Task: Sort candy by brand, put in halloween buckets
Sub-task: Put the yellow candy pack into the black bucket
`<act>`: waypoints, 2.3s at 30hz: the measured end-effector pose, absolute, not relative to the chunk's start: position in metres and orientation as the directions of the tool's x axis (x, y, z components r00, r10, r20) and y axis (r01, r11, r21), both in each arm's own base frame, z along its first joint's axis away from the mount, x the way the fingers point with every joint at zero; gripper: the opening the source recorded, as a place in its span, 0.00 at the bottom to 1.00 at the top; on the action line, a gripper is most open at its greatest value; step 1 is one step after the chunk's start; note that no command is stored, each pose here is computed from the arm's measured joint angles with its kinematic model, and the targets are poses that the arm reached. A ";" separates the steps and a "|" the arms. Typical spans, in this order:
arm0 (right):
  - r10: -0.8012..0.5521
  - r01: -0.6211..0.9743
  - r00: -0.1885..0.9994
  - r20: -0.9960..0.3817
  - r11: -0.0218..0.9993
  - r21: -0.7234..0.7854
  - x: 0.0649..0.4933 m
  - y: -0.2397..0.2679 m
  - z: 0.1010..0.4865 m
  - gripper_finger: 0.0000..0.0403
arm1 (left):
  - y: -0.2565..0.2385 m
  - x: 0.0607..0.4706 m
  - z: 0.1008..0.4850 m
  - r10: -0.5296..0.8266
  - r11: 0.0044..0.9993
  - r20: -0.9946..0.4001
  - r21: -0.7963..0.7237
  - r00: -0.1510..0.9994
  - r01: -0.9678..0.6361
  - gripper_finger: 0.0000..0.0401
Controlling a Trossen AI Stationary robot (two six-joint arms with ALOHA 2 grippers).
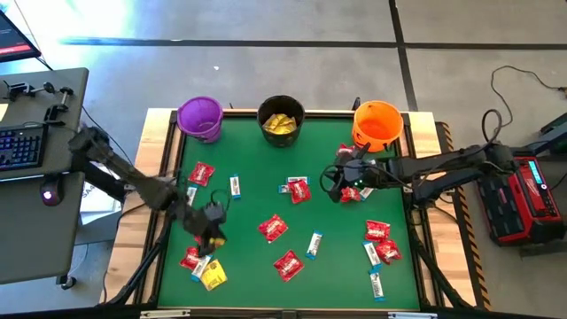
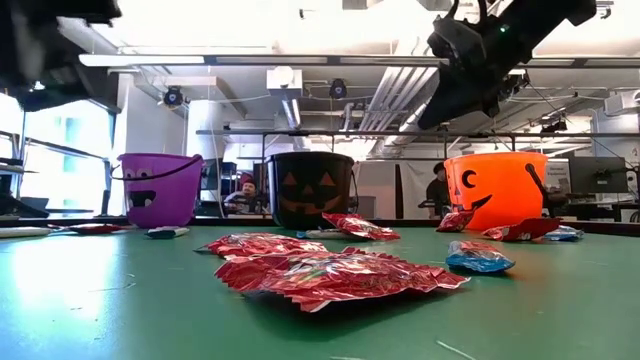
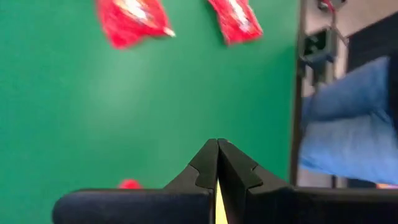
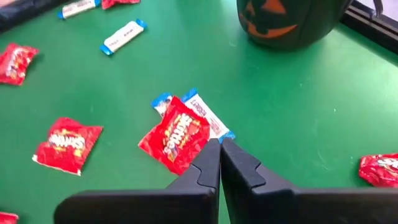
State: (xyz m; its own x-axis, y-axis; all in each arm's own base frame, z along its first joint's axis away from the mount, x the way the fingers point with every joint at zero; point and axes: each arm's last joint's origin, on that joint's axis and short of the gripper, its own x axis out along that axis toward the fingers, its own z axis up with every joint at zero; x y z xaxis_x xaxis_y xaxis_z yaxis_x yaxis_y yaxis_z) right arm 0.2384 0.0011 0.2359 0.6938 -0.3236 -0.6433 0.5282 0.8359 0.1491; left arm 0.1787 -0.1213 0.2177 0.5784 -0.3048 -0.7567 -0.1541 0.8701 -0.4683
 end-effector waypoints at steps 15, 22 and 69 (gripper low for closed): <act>-0.332 0.520 0.693 -0.641 0.845 0.125 0.239 -0.001 0.236 0.00 | -0.194 0.197 0.180 -0.282 0.932 -0.894 -0.341 0.349 -0.120 0.19; -0.332 0.523 0.693 -0.640 0.842 0.130 0.239 -0.001 0.236 0.00 | -0.198 0.200 0.159 -0.235 0.938 -0.933 -0.291 0.273 -0.188 0.32; -0.328 0.517 0.696 -0.639 0.846 0.129 0.239 -0.001 0.236 0.00 | -0.211 0.197 0.173 -0.448 0.889 -0.875 -0.458 0.183 -0.017 0.28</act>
